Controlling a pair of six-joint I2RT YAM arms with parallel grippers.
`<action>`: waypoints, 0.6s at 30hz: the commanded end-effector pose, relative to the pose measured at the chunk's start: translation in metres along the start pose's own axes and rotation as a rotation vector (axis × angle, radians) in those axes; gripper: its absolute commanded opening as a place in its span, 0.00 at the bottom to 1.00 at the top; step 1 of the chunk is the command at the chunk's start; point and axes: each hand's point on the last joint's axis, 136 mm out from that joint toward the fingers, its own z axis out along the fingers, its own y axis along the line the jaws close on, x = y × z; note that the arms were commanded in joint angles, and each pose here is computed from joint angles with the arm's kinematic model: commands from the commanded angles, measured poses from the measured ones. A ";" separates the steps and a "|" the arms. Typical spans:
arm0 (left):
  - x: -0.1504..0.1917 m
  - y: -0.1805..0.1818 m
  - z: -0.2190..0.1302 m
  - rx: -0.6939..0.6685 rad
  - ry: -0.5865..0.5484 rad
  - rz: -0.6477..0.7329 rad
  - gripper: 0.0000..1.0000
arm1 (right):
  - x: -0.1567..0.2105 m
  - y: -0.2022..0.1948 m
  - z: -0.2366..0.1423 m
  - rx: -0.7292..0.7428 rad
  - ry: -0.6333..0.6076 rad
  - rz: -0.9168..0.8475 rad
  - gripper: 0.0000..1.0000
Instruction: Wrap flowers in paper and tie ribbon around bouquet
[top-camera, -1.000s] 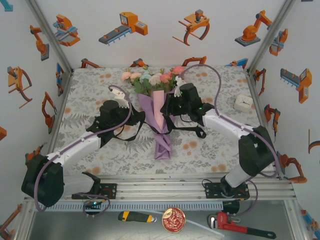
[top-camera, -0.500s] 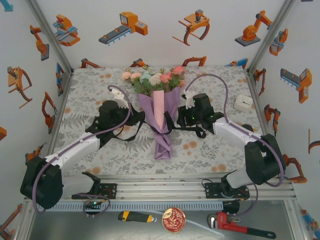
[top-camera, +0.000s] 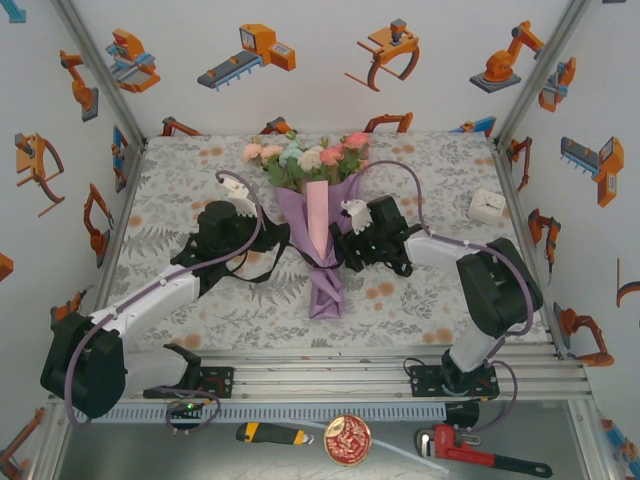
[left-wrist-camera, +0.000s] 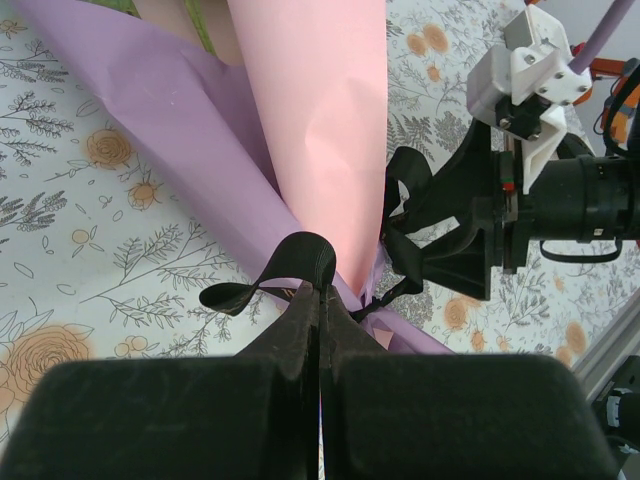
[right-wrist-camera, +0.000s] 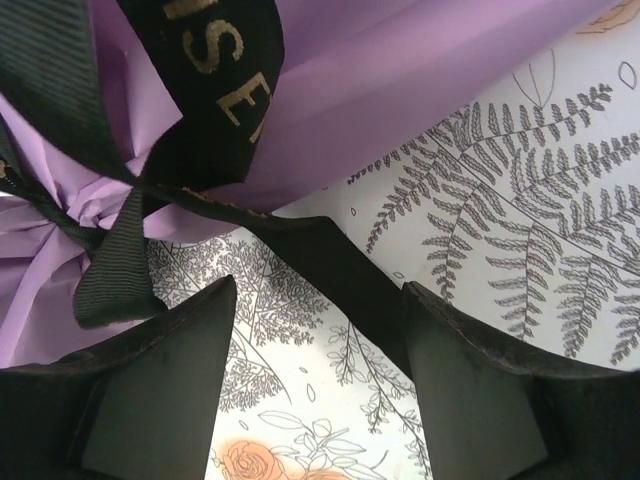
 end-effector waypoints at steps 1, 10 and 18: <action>-0.006 -0.007 -0.001 0.015 -0.008 0.015 0.00 | -0.028 -0.003 0.000 0.014 -0.087 -0.019 0.63; -0.006 -0.005 0.000 0.010 -0.010 0.014 0.00 | -0.037 0.005 0.013 -0.060 -0.130 -0.019 0.58; -0.005 -0.005 -0.001 0.006 -0.012 0.010 0.00 | -0.039 0.005 0.003 -0.043 -0.135 -0.024 0.18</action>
